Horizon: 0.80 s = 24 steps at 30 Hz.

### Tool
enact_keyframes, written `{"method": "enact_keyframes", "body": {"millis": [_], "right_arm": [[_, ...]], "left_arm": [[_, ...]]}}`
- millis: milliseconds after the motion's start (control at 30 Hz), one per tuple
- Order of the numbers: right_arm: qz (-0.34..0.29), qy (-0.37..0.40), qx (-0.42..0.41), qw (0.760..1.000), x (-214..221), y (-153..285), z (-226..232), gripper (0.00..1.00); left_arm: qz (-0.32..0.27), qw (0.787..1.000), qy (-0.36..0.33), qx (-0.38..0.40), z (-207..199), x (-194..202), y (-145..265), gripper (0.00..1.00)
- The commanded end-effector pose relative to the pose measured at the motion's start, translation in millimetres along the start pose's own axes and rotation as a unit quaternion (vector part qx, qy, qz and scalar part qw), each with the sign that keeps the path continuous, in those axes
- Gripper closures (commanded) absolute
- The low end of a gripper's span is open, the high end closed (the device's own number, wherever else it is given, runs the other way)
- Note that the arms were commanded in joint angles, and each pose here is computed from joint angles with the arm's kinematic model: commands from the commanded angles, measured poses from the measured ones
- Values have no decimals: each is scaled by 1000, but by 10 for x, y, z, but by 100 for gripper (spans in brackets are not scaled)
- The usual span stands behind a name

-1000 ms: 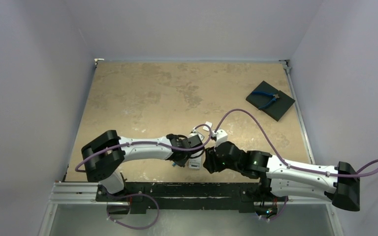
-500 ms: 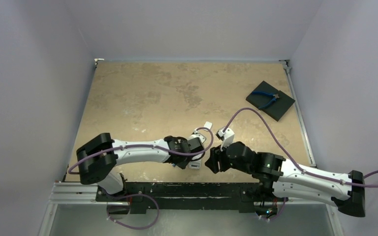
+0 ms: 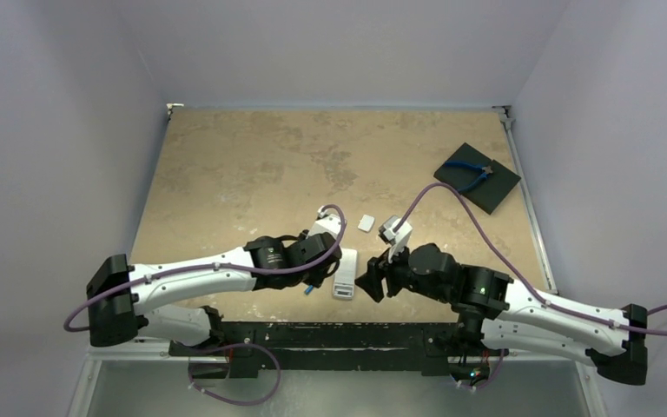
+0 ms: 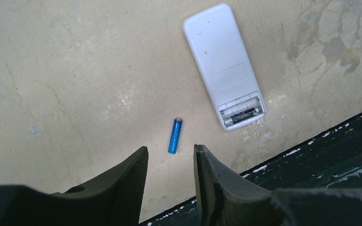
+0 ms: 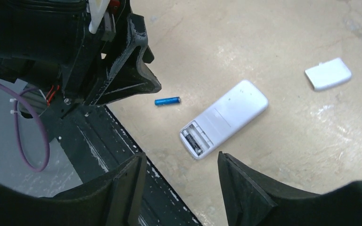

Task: Load the batteries into the remote control

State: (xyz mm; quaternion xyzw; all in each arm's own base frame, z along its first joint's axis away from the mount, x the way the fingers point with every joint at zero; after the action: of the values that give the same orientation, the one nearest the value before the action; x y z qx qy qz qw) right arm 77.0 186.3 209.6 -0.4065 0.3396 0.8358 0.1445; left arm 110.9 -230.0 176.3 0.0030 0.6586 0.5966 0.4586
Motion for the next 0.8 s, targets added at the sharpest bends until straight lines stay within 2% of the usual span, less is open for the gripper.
{"method": "enact_keyframes", "body": {"millis": [0,100,233,400,500,767], "right_arm": [[-20,67,-39,997,-272,-30,196,35],[0,131,-57,990,-304,-122,247,36],[-16,208,-84,974,-366,-234,288,36],[-8,292,-138,946,-386,-359,386,36],[8,336,-134,932,-394,-508,392,34],[83,468,-155,866,-327,-958,396,34]], "left_arm": [[-25,998,38,-42,141,12,132,60],[-40,996,58,-57,225,0,204,60],[-62,991,95,-69,398,-17,296,60],[-87,982,152,-72,671,-14,379,61],[-105,977,171,-79,754,-39,444,61],[-140,962,212,-100,949,-98,642,61]]}}
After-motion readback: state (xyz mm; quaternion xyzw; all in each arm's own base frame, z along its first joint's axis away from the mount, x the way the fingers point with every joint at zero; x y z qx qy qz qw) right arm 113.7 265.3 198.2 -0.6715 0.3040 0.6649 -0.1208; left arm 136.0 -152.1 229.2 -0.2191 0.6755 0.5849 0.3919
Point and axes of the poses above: each gripper's point midway between its finger pads, its own y axis back along the fingers, its own z axis along the line the jaws close on, x = y × z, the point moved 8 cm from there along y, back along the fingers, and after that the axes turned 10 degrees about -y, right-handed, at the moved point
